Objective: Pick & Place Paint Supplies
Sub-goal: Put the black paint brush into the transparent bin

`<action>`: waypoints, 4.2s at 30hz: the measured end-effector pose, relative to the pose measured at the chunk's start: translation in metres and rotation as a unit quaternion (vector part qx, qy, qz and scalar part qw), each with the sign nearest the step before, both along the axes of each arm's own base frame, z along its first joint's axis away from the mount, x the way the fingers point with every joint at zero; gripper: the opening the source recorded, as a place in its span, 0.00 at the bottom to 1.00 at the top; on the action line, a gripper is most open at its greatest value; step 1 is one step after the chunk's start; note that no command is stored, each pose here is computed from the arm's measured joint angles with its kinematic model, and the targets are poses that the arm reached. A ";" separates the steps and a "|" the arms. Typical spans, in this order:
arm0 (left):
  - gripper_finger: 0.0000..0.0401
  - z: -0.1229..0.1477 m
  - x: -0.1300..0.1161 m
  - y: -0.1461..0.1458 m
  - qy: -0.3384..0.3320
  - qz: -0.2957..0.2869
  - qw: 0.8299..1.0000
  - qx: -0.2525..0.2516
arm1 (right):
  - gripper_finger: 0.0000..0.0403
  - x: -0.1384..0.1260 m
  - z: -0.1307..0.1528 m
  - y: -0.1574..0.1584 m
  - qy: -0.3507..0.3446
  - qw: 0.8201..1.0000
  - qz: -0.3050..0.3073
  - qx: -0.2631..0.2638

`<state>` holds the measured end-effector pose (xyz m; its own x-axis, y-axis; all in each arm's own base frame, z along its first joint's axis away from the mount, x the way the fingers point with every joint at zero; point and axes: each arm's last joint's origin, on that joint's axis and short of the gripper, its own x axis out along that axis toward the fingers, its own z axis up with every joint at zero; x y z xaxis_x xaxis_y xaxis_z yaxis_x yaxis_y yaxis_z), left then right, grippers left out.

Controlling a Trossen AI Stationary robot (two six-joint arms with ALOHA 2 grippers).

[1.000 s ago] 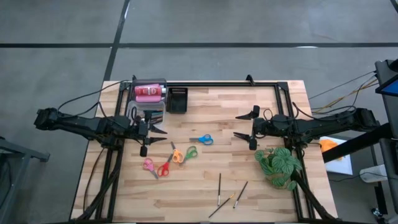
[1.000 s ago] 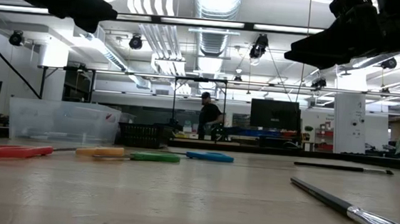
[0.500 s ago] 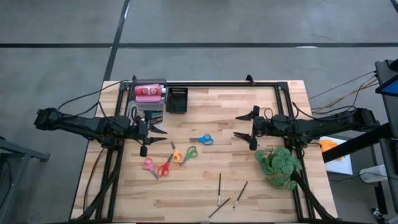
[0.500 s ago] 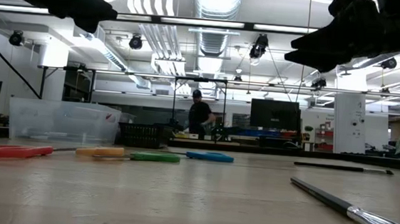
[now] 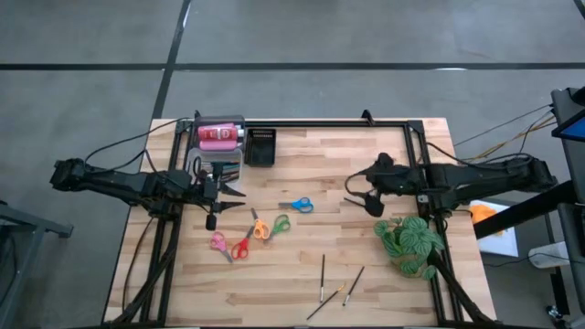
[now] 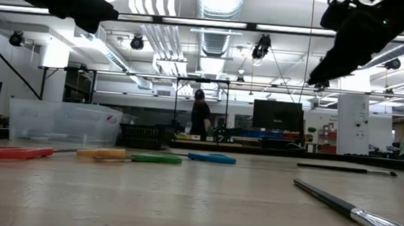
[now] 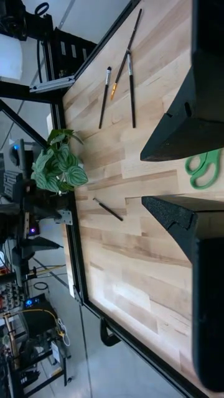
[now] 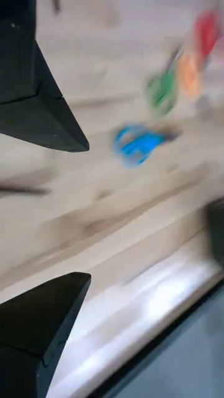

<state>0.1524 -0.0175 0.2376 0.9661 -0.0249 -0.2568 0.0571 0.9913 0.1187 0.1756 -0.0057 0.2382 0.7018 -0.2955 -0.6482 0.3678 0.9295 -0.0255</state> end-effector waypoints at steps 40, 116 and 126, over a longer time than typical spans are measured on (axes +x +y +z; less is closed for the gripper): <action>0.25 -0.010 -0.003 0.000 0.054 0.000 0.999 0.007 | 0.82 0.036 -0.057 0.003 0.317 0.942 -0.060 0.095; 0.25 -0.011 -0.003 0.000 0.057 0.000 0.998 0.008 | 0.05 0.061 -0.097 -0.015 0.353 0.921 -0.028 0.161; 0.25 -0.014 -0.005 0.001 0.078 0.000 0.997 0.011 | 0.05 0.063 -0.068 -0.016 0.276 0.946 -0.033 0.166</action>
<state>0.1473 -0.0169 0.2232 0.9141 -0.0183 -0.4051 0.0771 0.9886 0.1291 0.2387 -0.0215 0.1703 0.2159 -0.0426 -0.9755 0.4403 0.8960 0.0583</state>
